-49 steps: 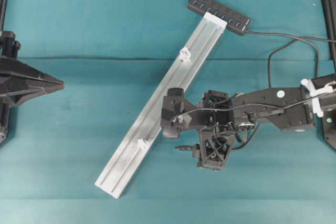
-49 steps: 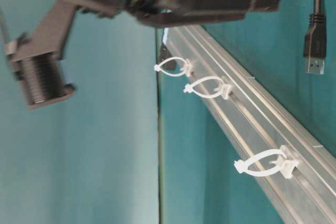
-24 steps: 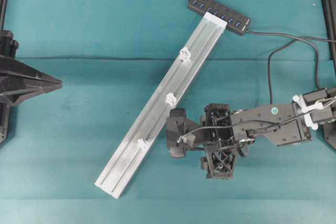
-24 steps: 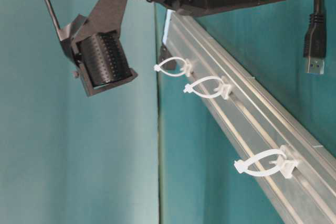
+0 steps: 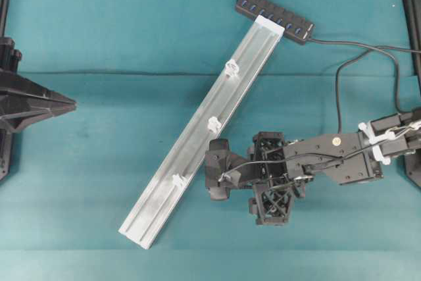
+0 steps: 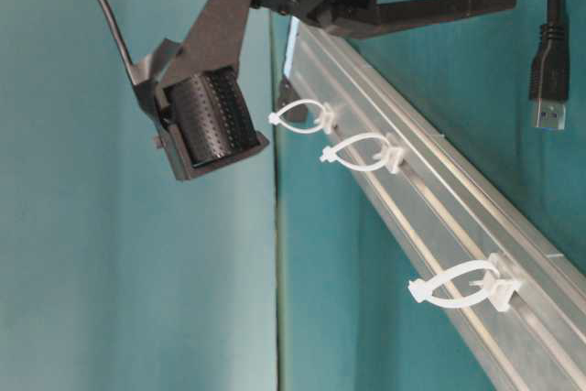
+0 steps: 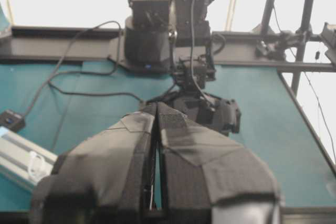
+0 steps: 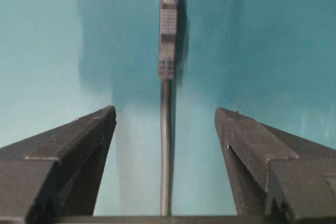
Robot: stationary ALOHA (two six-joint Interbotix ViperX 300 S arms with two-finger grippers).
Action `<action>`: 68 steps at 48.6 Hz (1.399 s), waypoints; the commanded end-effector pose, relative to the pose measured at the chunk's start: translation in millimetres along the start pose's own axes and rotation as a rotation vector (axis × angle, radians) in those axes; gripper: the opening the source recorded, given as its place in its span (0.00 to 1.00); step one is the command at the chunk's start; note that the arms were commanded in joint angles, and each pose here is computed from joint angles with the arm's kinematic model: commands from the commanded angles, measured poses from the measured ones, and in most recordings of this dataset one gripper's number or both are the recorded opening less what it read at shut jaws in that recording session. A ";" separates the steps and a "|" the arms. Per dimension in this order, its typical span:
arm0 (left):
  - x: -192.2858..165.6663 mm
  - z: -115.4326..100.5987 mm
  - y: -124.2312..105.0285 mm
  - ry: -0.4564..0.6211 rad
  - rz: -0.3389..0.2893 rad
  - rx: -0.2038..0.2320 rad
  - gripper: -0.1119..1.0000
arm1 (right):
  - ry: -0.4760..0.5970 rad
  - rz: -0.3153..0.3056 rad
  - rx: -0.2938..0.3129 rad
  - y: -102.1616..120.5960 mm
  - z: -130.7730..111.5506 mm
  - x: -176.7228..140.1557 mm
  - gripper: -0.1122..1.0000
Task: Pass the USB cable through three rings with both arms.
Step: 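Lower the right gripper and grasp the cable just behind the USB plug, then lift the cable with the right gripper toward the rail's hub end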
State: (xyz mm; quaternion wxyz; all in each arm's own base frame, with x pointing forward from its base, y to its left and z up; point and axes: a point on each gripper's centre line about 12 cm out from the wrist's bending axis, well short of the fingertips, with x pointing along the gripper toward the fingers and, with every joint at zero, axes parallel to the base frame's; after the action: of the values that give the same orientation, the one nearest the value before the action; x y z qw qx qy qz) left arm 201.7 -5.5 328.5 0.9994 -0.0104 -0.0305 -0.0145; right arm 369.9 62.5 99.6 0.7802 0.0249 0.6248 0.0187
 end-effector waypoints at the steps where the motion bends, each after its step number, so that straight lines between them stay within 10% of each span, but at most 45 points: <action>1: 2.4 9.1 -0.2 -0.021 -0.001 0.005 0.10 | -0.013 -0.001 -0.002 -0.3 3.5 2.5 0.80; 25: 1.5 10.3 -0.3 -0.028 -0.001 0.002 0.10 | -0.007 -0.002 -0.001 -1.0 4.0 9.4 0.77; 57: 1.1 9.1 -0.2 -0.025 -0.001 0.003 0.10 | 0.063 -0.008 0.002 1.3 -2.1 14.6 0.24; 68: 1.1 9.1 -0.2 -0.025 -0.001 0.003 0.10 | 0.067 -0.009 0.000 1.0 -0.7 14.4 0.20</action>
State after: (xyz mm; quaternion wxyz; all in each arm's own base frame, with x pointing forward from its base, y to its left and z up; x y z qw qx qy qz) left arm 201.4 -5.2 328.2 0.9994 -0.0104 -0.0305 -0.0137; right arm 373.4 65.8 93.1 0.7666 0.0228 0.6415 0.0186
